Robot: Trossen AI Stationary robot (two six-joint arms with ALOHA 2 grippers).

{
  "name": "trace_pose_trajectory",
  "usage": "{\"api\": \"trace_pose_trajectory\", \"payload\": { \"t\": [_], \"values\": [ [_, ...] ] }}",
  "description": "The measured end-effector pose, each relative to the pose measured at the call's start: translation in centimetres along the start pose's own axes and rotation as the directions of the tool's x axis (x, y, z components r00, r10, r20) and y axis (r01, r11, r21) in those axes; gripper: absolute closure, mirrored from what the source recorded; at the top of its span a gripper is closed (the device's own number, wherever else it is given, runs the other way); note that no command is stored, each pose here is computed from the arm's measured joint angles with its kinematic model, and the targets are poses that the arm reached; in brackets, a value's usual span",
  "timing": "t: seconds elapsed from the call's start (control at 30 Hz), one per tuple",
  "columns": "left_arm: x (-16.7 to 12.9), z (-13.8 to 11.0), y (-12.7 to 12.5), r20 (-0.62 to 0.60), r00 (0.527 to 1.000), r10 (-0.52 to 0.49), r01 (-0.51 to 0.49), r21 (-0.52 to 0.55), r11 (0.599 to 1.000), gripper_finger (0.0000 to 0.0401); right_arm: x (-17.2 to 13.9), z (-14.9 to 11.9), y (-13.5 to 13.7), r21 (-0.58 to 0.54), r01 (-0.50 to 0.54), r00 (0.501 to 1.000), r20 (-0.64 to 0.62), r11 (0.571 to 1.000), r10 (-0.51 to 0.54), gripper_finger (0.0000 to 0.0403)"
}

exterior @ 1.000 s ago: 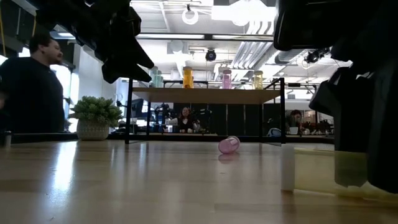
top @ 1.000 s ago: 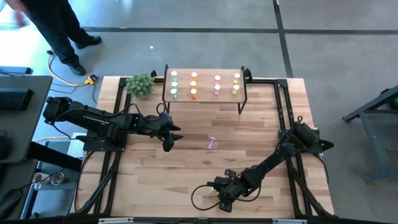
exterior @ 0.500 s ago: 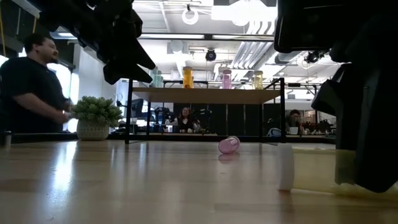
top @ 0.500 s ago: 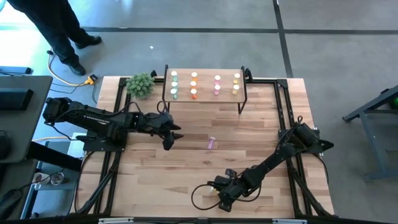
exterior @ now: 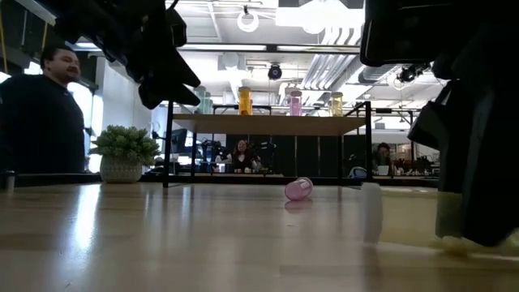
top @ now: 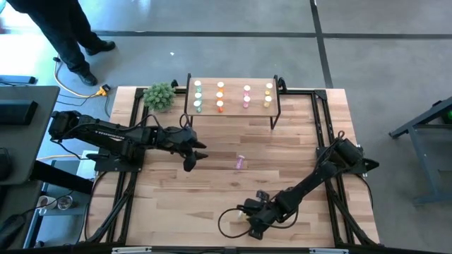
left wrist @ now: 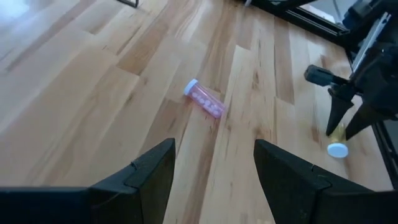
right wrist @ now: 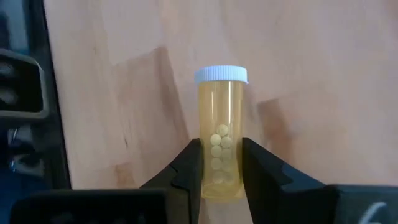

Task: Pick and place medicine bottles onto shelf by color
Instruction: Put the yellow pill bottle on the shelf aligned with the yellow pill bottle

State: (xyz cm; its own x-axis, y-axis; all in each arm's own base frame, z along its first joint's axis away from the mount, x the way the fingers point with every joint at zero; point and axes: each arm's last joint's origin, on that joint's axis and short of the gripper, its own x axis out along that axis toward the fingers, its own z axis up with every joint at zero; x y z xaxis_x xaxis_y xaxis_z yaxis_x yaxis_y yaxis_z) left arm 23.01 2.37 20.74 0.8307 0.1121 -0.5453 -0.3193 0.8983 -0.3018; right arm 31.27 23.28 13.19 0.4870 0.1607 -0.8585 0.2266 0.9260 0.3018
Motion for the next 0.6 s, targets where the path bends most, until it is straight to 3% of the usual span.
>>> {"api": "trace_pose_trajectory", "payload": {
  "t": [0.3, 0.6],
  "values": [
    [0.0, 0.2, -0.2, 0.008, 0.999, -0.050, 0.049, 0.092, 0.995, 0.0194, -3.1, 1.9, 0.7, 0.014, 0.005, 0.976, 0.219, 1.000, -0.007, 0.0326],
    [-0.1, 0.9, -0.6, 0.080, 0.992, -0.095, 0.076, 0.213, 0.974, 0.0194, -6.6, 5.5, 0.3, 0.007, 0.074, 0.858, 0.510, 0.997, -0.067, 0.0326]
  ]
}}
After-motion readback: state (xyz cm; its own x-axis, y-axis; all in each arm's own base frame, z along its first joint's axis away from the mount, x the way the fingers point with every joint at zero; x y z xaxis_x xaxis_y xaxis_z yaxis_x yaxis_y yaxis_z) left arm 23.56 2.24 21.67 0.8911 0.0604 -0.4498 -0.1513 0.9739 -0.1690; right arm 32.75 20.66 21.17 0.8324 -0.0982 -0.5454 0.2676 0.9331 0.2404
